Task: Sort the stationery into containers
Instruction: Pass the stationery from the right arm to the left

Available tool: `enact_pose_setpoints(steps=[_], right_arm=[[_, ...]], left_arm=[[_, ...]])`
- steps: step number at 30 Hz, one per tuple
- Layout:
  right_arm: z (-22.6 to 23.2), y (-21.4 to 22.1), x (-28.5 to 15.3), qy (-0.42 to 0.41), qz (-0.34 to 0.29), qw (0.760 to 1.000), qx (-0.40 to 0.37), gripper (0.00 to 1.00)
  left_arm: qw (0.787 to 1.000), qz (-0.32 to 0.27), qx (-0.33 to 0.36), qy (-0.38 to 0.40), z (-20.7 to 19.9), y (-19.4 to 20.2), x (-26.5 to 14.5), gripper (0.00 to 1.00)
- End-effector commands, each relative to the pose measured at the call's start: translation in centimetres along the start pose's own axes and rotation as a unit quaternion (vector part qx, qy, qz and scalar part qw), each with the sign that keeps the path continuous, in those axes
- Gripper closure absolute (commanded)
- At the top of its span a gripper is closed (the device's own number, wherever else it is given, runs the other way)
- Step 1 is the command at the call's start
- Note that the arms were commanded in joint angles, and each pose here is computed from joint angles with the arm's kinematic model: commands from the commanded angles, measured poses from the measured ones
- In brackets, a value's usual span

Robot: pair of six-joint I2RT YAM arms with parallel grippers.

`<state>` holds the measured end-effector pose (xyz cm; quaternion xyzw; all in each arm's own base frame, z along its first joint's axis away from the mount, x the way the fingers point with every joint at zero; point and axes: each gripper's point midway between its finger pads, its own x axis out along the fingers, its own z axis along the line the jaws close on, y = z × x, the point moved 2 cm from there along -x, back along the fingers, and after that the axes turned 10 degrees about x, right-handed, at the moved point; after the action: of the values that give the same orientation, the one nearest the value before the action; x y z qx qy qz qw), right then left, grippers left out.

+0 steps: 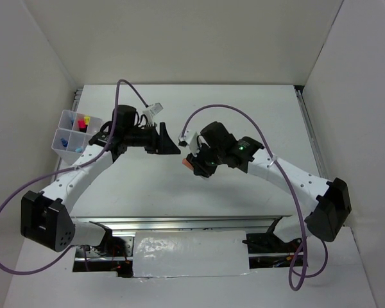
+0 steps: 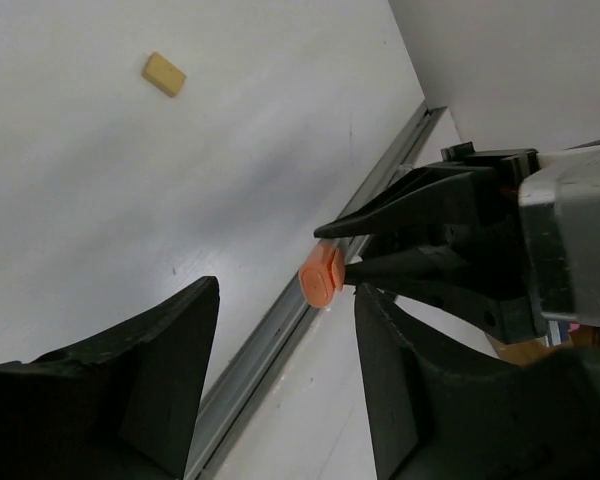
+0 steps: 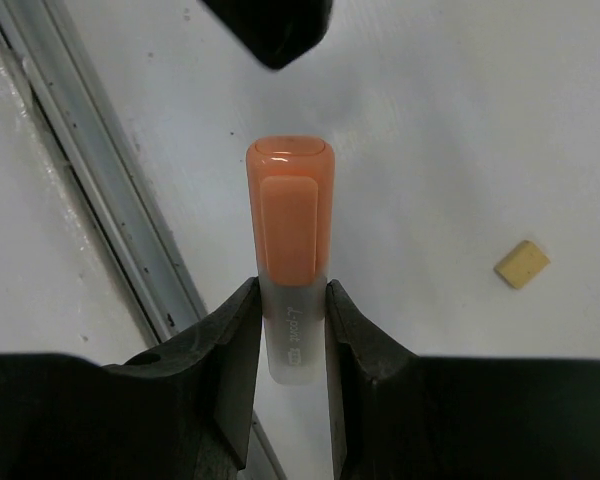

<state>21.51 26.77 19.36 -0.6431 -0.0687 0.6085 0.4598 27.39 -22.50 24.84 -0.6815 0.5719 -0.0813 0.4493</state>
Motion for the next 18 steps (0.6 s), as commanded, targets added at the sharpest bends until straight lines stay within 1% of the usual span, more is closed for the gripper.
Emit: enact_pose_setpoints(steps=[1,5,14,18], right_arm=[[-0.9,-3.7,-0.9,0.056,-0.055,0.997,-0.002,1.0],[-0.6,-4.0,-0.8,0.057,-0.057,0.997,-0.01,1.0],[0.4,-3.8,0.2,0.049,-0.039,0.997,-0.036,1.0],[0.7,-4.6,0.1,0.05,-0.044,0.997,-0.038,1.0]], left_arm=[[0.999,0.009,-0.016,0.045,-0.9,0.7,0.6,0.33],[0.998,0.028,-0.016,0.05,-1.1,1.9,1.2,0.33],[0.995,0.03,-0.036,0.093,-2.0,2.6,1.4,0.33],[0.994,0.033,-0.043,0.091,-1.8,3.3,1.4,0.37]])
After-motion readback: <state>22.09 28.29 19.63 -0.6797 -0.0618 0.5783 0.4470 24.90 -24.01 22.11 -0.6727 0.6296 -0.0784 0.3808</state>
